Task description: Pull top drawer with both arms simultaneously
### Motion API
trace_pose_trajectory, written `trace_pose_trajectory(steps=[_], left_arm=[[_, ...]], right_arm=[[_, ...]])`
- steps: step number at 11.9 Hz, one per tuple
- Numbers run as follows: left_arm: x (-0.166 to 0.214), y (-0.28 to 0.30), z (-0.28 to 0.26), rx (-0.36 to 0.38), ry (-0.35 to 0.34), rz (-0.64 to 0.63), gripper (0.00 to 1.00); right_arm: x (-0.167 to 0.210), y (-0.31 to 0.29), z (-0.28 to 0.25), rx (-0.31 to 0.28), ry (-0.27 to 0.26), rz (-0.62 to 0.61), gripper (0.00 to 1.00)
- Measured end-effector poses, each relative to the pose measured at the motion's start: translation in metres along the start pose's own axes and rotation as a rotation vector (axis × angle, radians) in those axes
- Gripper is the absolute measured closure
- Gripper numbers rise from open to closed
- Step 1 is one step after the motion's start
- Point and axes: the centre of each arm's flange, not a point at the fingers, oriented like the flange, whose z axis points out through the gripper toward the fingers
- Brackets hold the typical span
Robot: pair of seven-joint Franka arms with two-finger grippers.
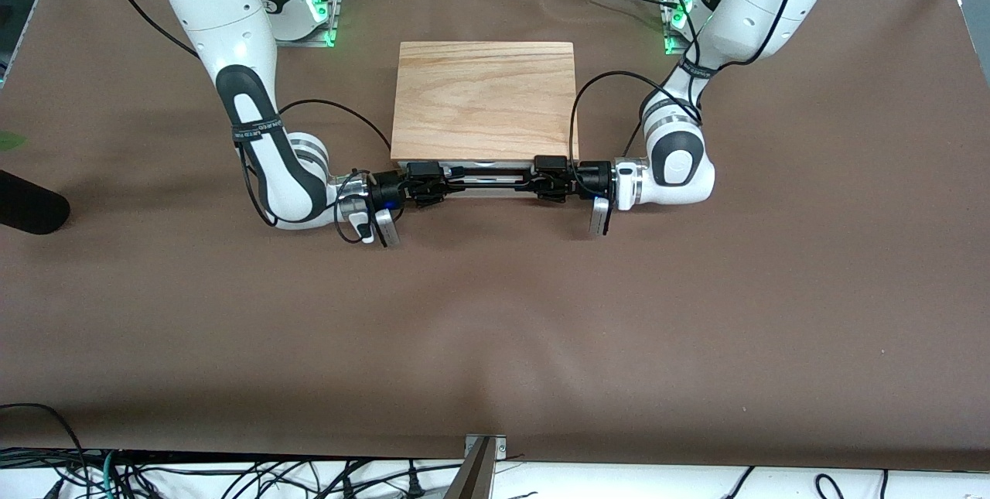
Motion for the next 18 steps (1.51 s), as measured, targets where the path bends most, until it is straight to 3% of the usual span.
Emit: trace_pose_trajectory(steps=[4, 6, 14, 15, 17, 18], left_arm=[[0.0, 0.0, -0.001, -0.009, 0.0, -0.003, 0.66], [0.0, 0.001, -0.002, -0.024, -0.002, -0.005, 0.79], [0.0, 0.001, -0.002, -0.025, -0.002, -0.011, 0.81], [0.0, 0.001, -0.002, -0.026, -0.001, -0.012, 0.81], [0.0, 0.0, -0.002, -0.029, 0.0, -0.015, 0.81], [0.0, 0.0, -0.002, -0.029, 0.0, -0.016, 0.81]], right_arm=[[0.0, 0.0, -0.001, 0.0, 0.001, 0.0, 0.57], [0.001, 0.001, -0.006, -0.002, 0.008, 0.001, 0.57], [0.001, 0.006, -0.018, 0.008, 0.019, 0.01, 0.57], [0.001, 0.006, -0.018, 0.008, 0.019, 0.01, 0.62], [0.002, 0.002, -0.018, 0.022, 0.015, 0.024, 0.82], [0.002, 0.002, -0.018, 0.022, 0.015, 0.025, 0.82]])
